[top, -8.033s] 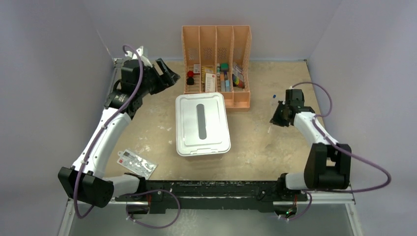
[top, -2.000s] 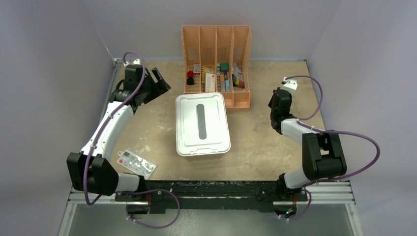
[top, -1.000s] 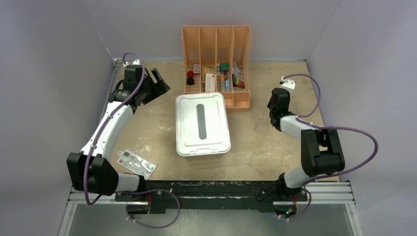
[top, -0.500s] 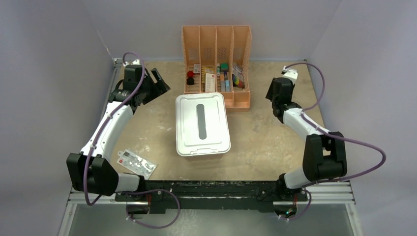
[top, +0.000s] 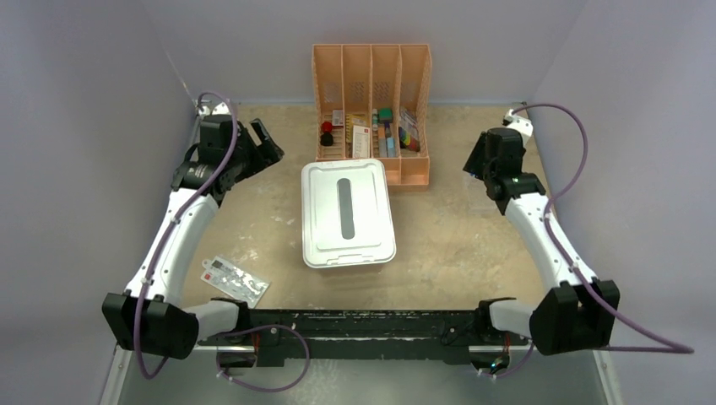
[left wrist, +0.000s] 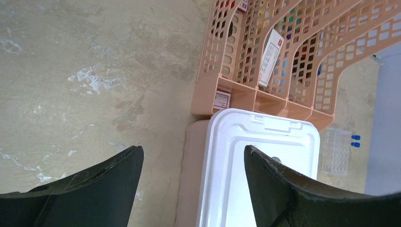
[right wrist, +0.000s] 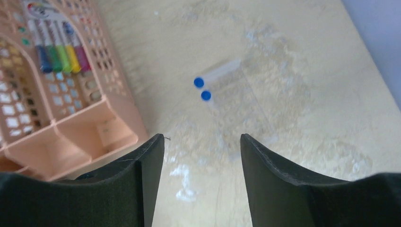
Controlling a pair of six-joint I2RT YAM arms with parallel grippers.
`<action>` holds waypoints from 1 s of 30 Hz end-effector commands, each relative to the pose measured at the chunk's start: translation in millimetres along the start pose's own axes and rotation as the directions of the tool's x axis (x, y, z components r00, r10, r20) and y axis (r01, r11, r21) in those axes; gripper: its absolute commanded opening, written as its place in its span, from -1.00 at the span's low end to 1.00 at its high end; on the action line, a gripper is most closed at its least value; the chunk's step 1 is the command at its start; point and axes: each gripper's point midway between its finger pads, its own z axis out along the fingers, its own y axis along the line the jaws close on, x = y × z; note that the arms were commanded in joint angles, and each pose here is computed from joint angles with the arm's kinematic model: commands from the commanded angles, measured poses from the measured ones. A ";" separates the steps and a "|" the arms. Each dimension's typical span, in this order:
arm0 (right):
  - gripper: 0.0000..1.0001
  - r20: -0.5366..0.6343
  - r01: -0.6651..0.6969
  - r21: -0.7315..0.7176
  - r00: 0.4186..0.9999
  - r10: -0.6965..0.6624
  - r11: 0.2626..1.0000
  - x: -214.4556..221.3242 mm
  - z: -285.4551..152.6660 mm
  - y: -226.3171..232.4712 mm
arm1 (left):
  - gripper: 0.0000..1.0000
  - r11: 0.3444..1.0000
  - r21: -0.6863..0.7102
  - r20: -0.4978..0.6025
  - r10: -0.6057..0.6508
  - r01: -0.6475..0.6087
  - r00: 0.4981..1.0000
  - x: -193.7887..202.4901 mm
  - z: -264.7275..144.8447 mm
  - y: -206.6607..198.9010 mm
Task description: Organize the chemistry lab equipment
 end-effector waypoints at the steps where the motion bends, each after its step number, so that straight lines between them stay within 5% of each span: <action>1: 0.26 -0.103 -0.079 -0.036 0.992 0.075 0.996 22.1 -38.8 -5.7 | 0.55 1.000 -0.014 0.077 0.026 -0.025 0.997 -10.4 -25.3 7.3; 10: 0.33 -0.136 -0.119 -0.083 0.985 0.107 0.989 13.4 -109.8 -20.7 | 0.58 0.999 -0.043 0.149 0.027 -0.021 0.988 -15.9 -58.8 16.6; 19: 0.54 0.195 -0.108 -0.037 0.974 0.114 0.993 -70.5 -185.2 -63.9 | 0.58 0.978 -0.206 0.429 0.057 0.036 0.902 -77.6 -138.0 38.8; 30: 0.67 0.359 -0.055 -0.046 0.931 0.067 0.997 -110.4 -237.6 -83.6 | 0.73 0.957 -0.288 0.482 0.119 0.029 0.868 -98.3 -200.2 45.9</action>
